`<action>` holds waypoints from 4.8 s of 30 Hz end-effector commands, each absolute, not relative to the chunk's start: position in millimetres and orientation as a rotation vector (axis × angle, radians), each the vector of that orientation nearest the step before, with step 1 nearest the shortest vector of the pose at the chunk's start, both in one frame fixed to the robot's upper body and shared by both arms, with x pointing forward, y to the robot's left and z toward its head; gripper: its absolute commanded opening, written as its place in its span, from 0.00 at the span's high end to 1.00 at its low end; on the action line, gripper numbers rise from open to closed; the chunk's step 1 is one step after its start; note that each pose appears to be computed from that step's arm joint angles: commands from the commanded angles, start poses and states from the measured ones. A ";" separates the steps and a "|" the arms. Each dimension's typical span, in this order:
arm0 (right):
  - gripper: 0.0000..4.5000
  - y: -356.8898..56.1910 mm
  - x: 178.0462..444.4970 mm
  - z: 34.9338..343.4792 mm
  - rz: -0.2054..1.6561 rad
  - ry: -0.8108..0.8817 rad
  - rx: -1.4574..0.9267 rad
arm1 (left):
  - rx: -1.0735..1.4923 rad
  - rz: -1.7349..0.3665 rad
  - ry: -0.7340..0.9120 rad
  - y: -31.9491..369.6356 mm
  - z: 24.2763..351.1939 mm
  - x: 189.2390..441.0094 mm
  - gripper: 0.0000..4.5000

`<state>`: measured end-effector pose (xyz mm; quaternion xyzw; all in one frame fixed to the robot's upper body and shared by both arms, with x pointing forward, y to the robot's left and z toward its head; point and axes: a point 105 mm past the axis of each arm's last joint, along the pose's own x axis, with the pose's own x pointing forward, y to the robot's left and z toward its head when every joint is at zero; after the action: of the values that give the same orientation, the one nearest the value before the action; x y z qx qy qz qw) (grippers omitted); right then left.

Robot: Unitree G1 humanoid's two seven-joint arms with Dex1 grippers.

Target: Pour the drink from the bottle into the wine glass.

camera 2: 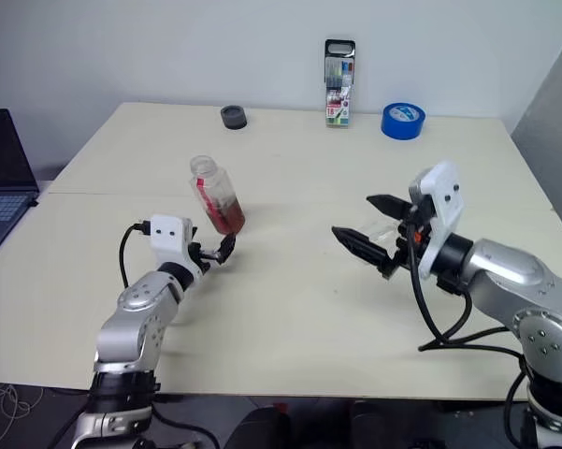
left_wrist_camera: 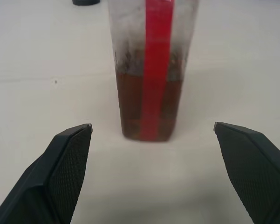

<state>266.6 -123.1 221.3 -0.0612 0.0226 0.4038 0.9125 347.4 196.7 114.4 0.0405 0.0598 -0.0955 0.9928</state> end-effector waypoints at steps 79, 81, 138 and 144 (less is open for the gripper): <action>0.97 -64.3 419.4 155.4 0.594 -0.093 -0.120 | 0.119 -0.619 -0.033 159.8 123.4 234.9 0.00; 0.97 -63.0 419.0 149.9 0.589 -0.095 -0.125 | 0.117 -0.619 -0.030 159.4 118.5 235.2 0.00; 0.02 -77.1 249.3 232.4 1.135 -0.087 -0.121 | 0.128 -0.190 -0.125 230.2 149.5 332.2 0.00; 0.02 -72.0 247.9 234.0 1.135 -0.109 -0.118 | 0.130 -0.234 -0.125 229.7 157.0 349.2 0.00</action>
<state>254.7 -76.7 223.7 -0.0488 -0.0239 0.5285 0.8472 347.3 228.2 142.7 0.0543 -0.0397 -0.1140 0.9912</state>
